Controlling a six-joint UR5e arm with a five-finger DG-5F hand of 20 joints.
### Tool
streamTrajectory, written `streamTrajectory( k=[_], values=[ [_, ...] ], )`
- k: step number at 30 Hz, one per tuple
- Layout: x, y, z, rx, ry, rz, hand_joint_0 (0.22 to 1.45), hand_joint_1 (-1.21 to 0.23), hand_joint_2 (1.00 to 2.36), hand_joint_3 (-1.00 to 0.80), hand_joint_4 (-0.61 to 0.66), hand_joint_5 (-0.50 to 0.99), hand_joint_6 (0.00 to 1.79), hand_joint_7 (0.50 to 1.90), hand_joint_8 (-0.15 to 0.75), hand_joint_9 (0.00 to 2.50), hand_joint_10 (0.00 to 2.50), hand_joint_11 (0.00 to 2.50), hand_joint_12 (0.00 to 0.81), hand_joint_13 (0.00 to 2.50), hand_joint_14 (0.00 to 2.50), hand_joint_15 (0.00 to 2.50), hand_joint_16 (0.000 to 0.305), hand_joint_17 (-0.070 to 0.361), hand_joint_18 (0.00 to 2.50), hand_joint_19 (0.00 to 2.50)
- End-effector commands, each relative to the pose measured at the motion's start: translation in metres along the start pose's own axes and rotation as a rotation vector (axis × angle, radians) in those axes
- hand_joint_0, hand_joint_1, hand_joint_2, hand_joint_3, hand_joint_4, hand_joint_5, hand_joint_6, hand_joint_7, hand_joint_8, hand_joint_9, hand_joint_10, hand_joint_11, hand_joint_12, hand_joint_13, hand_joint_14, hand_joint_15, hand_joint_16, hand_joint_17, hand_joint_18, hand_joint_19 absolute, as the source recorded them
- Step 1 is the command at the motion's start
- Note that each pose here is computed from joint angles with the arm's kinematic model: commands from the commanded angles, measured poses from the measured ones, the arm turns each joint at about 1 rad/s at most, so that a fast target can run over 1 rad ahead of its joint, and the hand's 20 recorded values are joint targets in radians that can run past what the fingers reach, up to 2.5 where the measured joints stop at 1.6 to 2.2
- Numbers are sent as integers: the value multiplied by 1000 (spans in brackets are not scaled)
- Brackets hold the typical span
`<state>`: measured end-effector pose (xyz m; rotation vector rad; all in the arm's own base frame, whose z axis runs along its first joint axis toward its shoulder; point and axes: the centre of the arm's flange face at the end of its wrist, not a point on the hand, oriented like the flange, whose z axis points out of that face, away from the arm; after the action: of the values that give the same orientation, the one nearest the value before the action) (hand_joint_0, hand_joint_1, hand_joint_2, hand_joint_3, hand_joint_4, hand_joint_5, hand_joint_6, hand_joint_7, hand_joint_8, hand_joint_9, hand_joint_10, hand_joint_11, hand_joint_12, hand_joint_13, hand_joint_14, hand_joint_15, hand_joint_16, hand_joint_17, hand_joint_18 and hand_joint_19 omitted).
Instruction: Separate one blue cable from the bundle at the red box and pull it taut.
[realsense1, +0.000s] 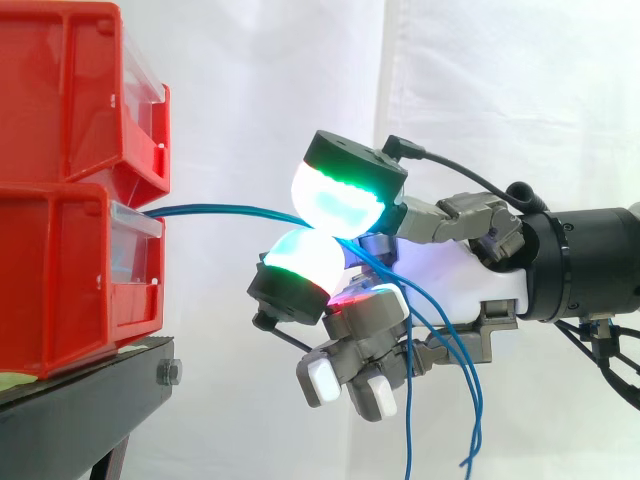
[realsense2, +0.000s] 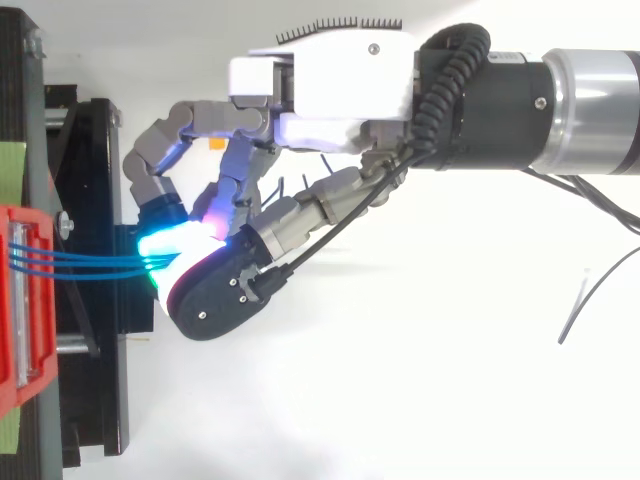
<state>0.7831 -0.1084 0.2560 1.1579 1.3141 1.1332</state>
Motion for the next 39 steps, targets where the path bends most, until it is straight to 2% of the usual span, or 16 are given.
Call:
streamTrajectory(
  k=[1,5,8,10,14,16,22,25,27,29,30,34,35,36,39],
  values=[
    [0,0,0,1,0,0,775,-877,1000,-500,-70,-175,902,1277,299,1147,25,1267,382,859,27,677,47,107,897,761],
    [0,0,0,0,0,0,729,-893,1000,-500,-41,-169,908,1249,299,1162,25,1271,381,867,27,679,47,106,893,761],
    [0,0,0,-2,0,0,660,-915,1000,-500,42,-158,903,1243,306,1175,26,1270,380,878,26,682,47,105,890,778],
    [0,0,0,0,0,0,612,-926,1000,-500,52,-156,904,1233,307,1182,26,1277,381,882,25,688,47,106,896,786],
    [0,0,0,0,0,0,479,-856,1000,-500,75,-154,901,1166,339,1207,23,1278,413,903,25,681,53,120,949,786],
    [0,0,0,-2,0,0,466,-824,1000,-500,85,-155,896,1143,342,1207,23,1270,420,904,24,681,55,123,958,782],
    [0,0,0,-2,0,0,495,-594,1000,-500,82,-153,884,1110,335,1210,23,1248,416,918,23,682,53,120,954,793],
    [0,0,0,-2,0,0,521,-548,1000,-500,79,-152,878,1111,329,1211,24,1251,407,910,23,684,52,116,944,804],
    [0,0,0,-2,0,0,617,-498,1000,-500,55,-151,864,1152,307,1198,25,1261,388,894,26,692,48,107,909,837],
    [0,0,0,-2,0,0,627,-548,1004,-466,38,-149,864,1149,307,1198,25,1258,390,891,26,695,48,107,906,848],
    [0,0,0,-2,0,0,613,-620,1013,-343,42,-148,863,1165,311,1196,25,1276,394,889,26,693,48,108,904,849],
    [0,0,0,0,0,0,597,-724,1018,-185,53,-148,864,1252,330,1191,25,1262,407,890,24,694,51,115,925,835],
    [0,0,0,0,0,0,616,-797,1017,-165,34,-157,884,1208,325,1172,24,1264,413,882,24,697,52,116,921,834],
    [0,0,0,0,0,0,654,-862,1019,-193,-28,-165,886,1275,302,1127,25,1261,393,844,26,703,49,109,873,831],
    [0,0,0,-2,0,0,737,-931,1013,-328,-56,-176,899,1300,292,1091,28,1250,386,814,25,690,49,110,848,791]
  ],
)
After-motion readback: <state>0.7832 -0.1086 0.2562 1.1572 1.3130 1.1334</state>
